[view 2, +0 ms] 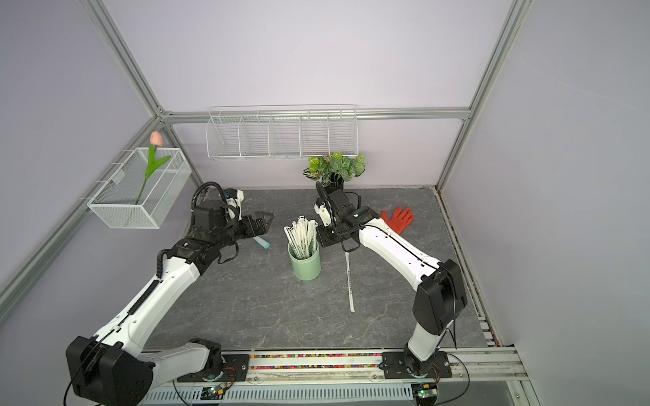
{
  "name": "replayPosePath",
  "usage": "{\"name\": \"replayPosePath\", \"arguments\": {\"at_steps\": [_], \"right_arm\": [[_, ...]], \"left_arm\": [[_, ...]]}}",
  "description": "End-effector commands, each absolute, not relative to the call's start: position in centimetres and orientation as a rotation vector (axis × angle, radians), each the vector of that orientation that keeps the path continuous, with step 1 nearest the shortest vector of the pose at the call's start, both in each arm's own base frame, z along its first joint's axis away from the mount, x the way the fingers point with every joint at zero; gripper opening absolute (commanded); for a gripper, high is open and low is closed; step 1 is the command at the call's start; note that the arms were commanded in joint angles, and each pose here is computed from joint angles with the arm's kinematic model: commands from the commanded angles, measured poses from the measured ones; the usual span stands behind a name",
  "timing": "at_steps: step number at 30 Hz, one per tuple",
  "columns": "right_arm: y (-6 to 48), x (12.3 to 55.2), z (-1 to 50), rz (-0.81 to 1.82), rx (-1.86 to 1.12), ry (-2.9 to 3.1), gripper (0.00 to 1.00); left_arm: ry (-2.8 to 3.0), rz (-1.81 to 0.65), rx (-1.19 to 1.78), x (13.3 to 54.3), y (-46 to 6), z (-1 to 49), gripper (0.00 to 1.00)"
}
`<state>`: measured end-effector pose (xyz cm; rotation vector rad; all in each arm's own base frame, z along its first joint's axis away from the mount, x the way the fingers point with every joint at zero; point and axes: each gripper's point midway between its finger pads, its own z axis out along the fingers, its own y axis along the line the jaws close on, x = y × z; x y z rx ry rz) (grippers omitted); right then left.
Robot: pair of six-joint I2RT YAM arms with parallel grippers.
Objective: Take the straws out of the storage container
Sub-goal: Pick up the straw from the container.
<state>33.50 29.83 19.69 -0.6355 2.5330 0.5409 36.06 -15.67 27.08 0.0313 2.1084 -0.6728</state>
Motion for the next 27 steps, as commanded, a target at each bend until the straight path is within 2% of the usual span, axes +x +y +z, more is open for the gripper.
{"name": "replayPosePath", "arguments": {"at_steps": [1,8,27], "right_arm": [[31.1,33.7,20.5,0.574,-0.646,2.508,0.36],[31.9,34.1,19.8,0.575,-0.657,2.524,0.35],[32.5,34.8,18.6,0.563,-0.666,2.552,0.23]], "left_arm": [[2.127,-0.683,0.048,36.1,-16.1,26.4,1.0],[2.133,-0.687,0.052,36.0,-16.2,26.3,1.0],[2.134,-0.683,0.055,36.0,-16.2,26.3,1.0]]}}
